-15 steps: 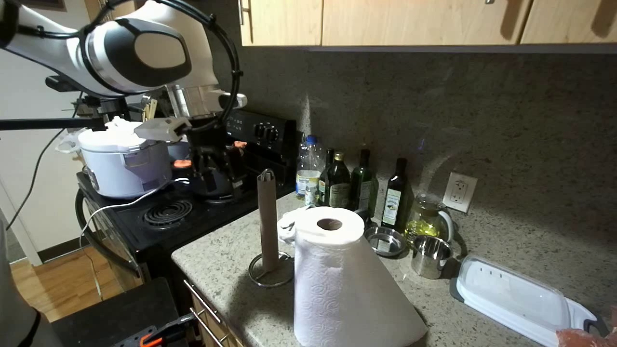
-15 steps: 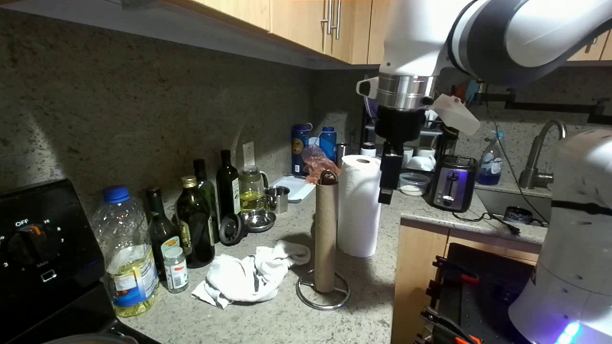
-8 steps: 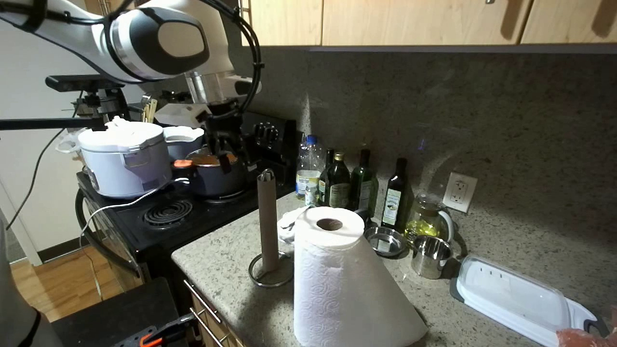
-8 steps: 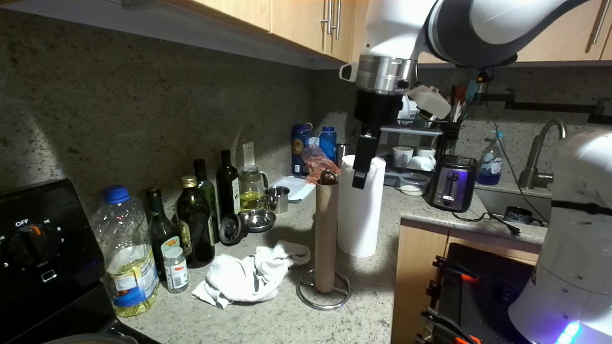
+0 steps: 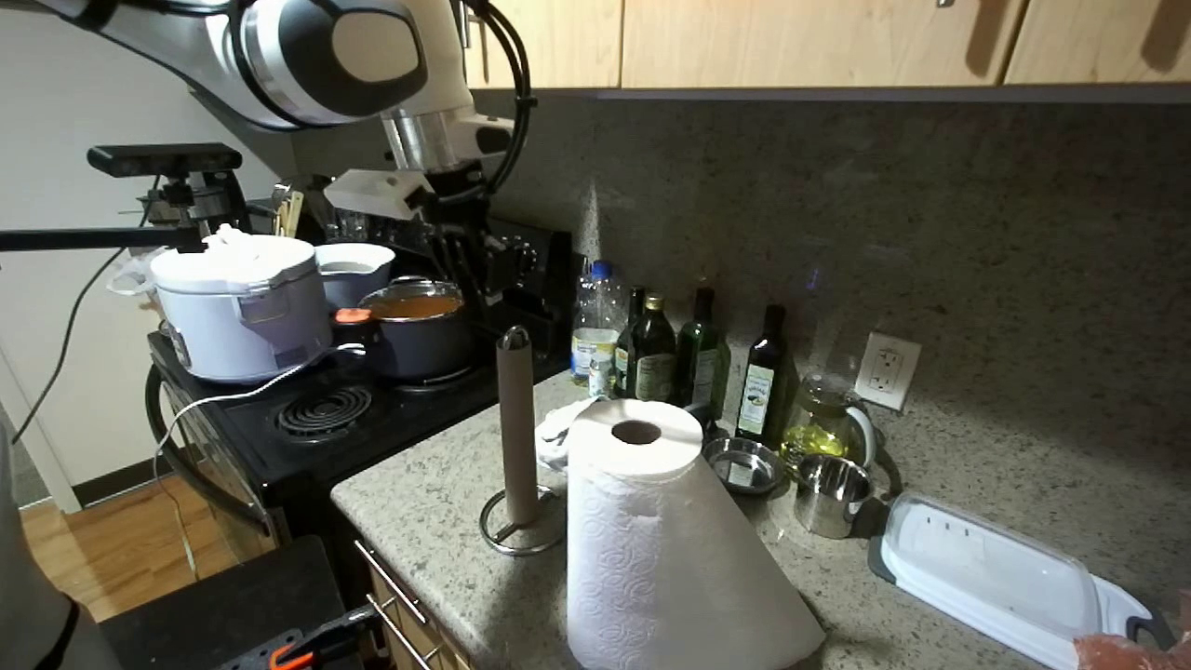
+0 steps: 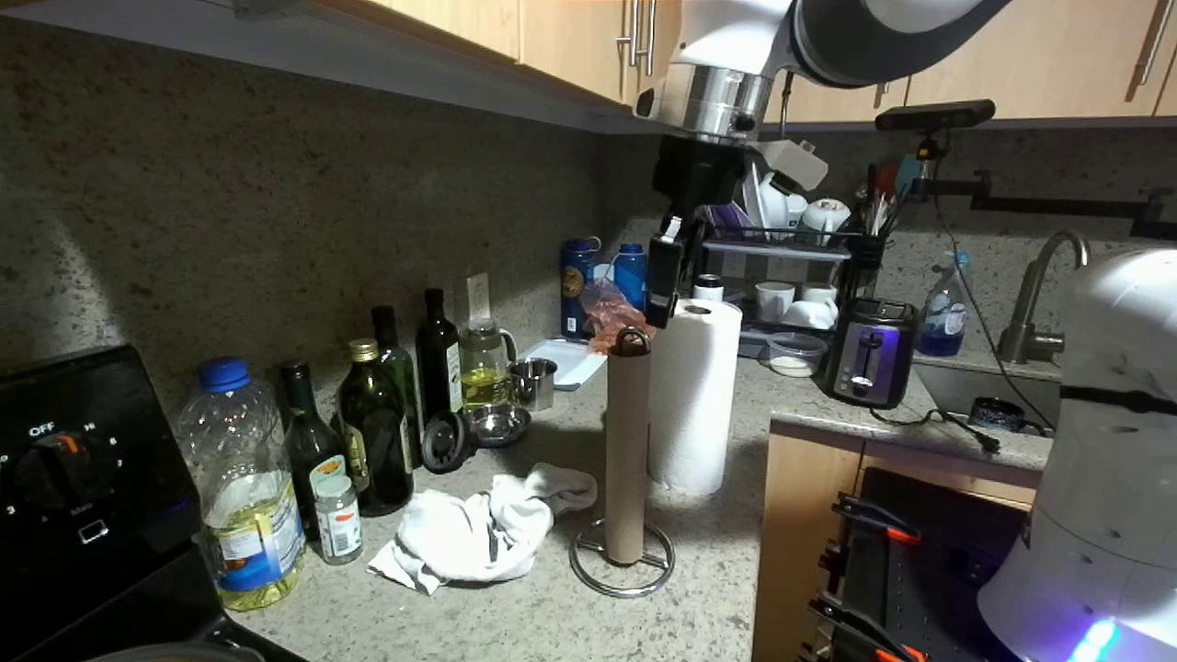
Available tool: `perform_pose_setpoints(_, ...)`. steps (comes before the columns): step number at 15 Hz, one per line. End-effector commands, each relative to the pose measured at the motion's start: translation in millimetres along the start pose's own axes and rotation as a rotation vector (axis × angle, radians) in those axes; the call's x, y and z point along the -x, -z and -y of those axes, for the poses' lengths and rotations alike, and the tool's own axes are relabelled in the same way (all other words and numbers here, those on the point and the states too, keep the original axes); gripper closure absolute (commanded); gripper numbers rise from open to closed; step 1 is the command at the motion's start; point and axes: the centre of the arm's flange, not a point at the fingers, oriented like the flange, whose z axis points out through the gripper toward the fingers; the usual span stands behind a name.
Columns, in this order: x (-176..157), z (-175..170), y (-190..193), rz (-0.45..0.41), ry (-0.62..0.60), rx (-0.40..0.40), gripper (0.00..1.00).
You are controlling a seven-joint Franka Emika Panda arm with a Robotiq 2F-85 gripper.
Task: Replace the tissue paper core with the paper towel roll
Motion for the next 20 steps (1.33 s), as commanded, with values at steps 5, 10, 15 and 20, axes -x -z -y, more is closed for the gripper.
perform_pose_setpoints(5,-32.8,17.9,-16.3,0.050,0.050,-0.075,0.93)
perform_pose_setpoints(10,-46.1,22.2,-31.5,0.087,0.063,-0.074,0.92)
perform_pose_setpoints(15,-52.6,23.8,-39.0,0.100,0.074,-0.065,0.73)
perform_pose_setpoints(20,-53.5,22.2,-45.5,0.111,0.071,-0.057,0.83)
